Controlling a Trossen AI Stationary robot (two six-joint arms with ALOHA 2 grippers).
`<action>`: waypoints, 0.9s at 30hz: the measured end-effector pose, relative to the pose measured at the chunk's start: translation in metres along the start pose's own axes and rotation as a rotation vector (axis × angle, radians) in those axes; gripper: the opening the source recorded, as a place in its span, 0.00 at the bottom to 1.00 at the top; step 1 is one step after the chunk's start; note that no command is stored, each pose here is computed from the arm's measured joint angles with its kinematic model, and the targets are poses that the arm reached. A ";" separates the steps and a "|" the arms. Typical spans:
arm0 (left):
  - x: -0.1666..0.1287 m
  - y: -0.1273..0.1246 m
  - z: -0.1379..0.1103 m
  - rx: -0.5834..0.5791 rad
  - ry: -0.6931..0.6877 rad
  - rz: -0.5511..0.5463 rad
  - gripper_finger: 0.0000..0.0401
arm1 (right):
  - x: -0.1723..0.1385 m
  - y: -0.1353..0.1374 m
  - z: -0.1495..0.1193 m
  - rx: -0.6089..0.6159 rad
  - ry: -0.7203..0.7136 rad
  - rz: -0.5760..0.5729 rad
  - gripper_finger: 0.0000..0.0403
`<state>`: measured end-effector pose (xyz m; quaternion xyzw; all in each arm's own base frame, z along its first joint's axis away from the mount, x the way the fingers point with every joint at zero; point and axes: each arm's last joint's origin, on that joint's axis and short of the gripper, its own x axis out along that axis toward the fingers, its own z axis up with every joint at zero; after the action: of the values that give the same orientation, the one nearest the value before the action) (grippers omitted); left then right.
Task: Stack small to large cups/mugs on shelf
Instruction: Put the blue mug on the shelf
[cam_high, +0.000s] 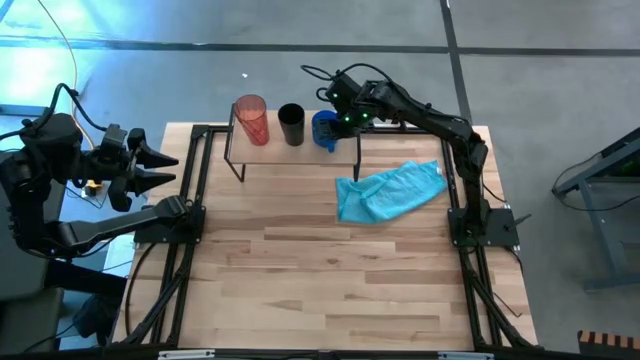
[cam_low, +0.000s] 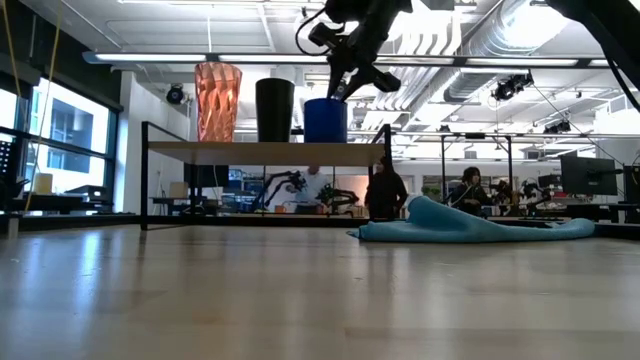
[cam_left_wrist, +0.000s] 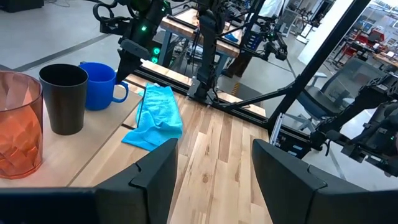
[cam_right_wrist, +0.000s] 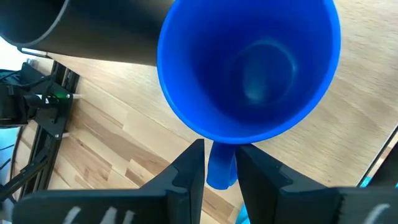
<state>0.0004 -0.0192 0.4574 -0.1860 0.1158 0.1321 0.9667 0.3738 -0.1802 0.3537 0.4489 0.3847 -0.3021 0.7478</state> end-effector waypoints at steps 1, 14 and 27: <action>0.000 0.000 0.000 0.000 0.000 0.000 0.48 | 0.000 0.000 0.000 0.000 0.000 0.000 0.20; 0.000 0.000 0.000 -0.001 0.001 0.000 0.48 | 0.000 -0.001 -0.002 -0.014 0.032 -0.003 0.21; 0.000 0.000 0.000 -0.026 0.001 0.000 0.48 | 0.000 -0.003 -0.002 -0.022 0.019 -0.029 0.44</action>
<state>0.0004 -0.0193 0.4573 -0.1988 0.1146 0.1333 0.9642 0.3711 -0.1794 0.3520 0.4380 0.4015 -0.3043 0.7445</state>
